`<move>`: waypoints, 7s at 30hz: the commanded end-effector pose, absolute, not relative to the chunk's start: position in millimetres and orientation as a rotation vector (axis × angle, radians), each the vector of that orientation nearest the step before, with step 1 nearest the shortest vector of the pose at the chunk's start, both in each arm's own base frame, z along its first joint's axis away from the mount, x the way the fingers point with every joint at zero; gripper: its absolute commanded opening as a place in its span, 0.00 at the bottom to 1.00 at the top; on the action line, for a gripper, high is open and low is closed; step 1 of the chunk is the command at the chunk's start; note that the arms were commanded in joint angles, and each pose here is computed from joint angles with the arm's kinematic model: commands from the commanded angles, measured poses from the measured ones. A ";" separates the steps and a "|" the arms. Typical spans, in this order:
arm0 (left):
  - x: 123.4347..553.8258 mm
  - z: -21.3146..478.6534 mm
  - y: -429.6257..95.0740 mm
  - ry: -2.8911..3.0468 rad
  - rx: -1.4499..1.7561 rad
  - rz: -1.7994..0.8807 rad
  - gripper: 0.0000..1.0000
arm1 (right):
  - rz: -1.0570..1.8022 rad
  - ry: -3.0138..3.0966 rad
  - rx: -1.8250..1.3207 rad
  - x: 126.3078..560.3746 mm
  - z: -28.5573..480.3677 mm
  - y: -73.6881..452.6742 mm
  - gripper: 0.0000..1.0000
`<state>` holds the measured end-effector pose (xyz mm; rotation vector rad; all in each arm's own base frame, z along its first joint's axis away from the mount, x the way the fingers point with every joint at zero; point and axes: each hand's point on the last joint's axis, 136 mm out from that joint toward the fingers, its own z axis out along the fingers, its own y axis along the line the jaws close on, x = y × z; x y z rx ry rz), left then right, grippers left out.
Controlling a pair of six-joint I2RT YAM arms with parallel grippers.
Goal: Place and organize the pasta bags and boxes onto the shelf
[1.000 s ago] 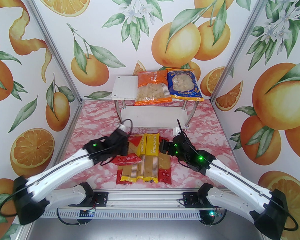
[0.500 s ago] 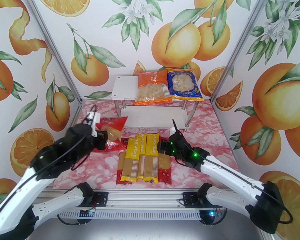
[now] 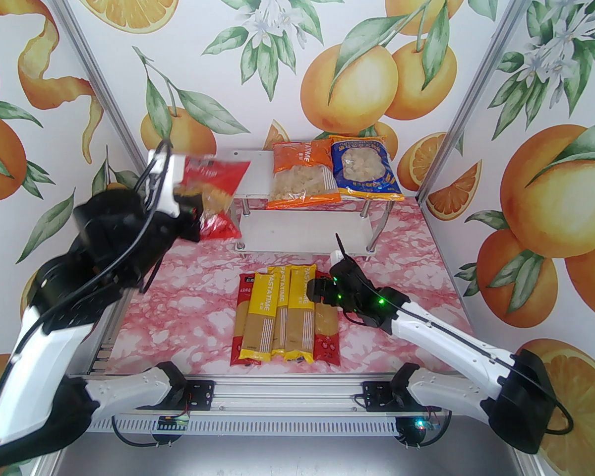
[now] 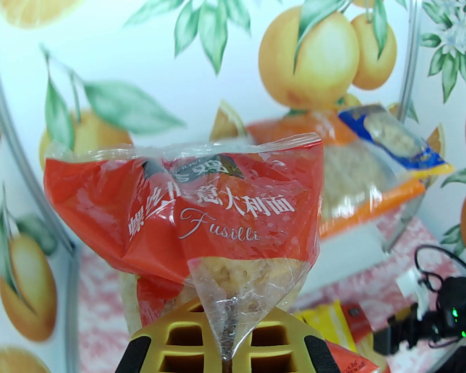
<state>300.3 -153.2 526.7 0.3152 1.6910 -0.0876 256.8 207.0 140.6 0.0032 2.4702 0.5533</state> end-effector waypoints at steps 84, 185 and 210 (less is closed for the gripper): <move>510.0 504.2 -274.9 1.543 0.429 -0.280 0.00 | 0.618 2.520 -0.027 274.4 127.5 236.4 0.85; 215.0 172.5 -184.6 2.257 0.141 -0.458 0.47 | 0.624 2.807 0.045 185.5 40.5 188.4 0.85; 253.3 149.4 -188.8 2.241 0.064 -0.559 0.52 | 0.274 3.041 0.007 158.7 -4.5 171.5 0.71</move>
